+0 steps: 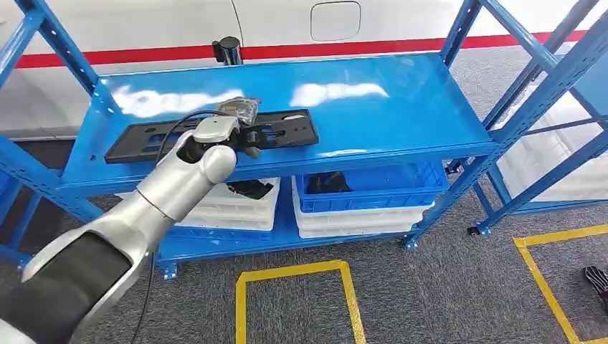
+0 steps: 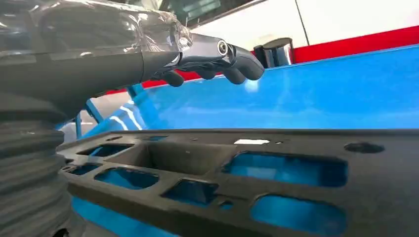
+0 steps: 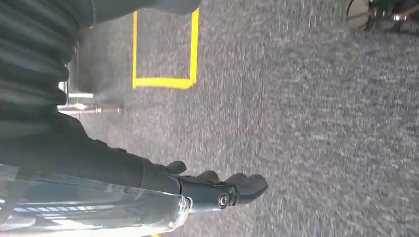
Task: Take the parts from the cabinet and place them on the table.
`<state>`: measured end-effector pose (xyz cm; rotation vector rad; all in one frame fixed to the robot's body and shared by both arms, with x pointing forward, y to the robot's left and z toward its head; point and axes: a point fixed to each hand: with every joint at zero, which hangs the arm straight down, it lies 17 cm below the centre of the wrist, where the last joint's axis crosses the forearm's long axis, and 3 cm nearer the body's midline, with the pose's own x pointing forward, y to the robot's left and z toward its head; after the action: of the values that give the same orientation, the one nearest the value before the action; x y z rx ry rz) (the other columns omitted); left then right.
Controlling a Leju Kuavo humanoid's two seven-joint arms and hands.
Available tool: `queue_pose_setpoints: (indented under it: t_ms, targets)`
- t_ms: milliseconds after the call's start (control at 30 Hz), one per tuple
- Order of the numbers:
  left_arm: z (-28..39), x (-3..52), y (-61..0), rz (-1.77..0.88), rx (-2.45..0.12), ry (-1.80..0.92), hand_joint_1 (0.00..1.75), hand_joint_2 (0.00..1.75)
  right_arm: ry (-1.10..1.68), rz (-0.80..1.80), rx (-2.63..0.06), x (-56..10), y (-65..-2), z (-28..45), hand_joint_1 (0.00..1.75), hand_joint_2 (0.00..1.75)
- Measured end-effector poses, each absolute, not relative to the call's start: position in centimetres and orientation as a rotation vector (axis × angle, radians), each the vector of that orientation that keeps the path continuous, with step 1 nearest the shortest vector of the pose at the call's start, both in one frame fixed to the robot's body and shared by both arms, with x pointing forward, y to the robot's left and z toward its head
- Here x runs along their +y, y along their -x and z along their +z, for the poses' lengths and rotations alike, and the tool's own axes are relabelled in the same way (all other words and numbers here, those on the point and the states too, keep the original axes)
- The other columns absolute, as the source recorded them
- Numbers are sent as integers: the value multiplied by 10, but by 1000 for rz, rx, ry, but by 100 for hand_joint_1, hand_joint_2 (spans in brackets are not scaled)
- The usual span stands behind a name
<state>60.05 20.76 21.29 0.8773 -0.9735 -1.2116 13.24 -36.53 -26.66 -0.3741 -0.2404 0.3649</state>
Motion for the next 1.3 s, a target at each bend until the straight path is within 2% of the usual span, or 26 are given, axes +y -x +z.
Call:
queue_pose_setpoints:
  t_ms: [533,1300]
  targets:
    - [193,177,-609,-1155,-931,-762,0,175,436,487,-306,-393,-185,-249,0,175]
    - [173,199,-609,-1237,-789,-858,0,175,429,569,-330,-382,-205,-244,0,175]
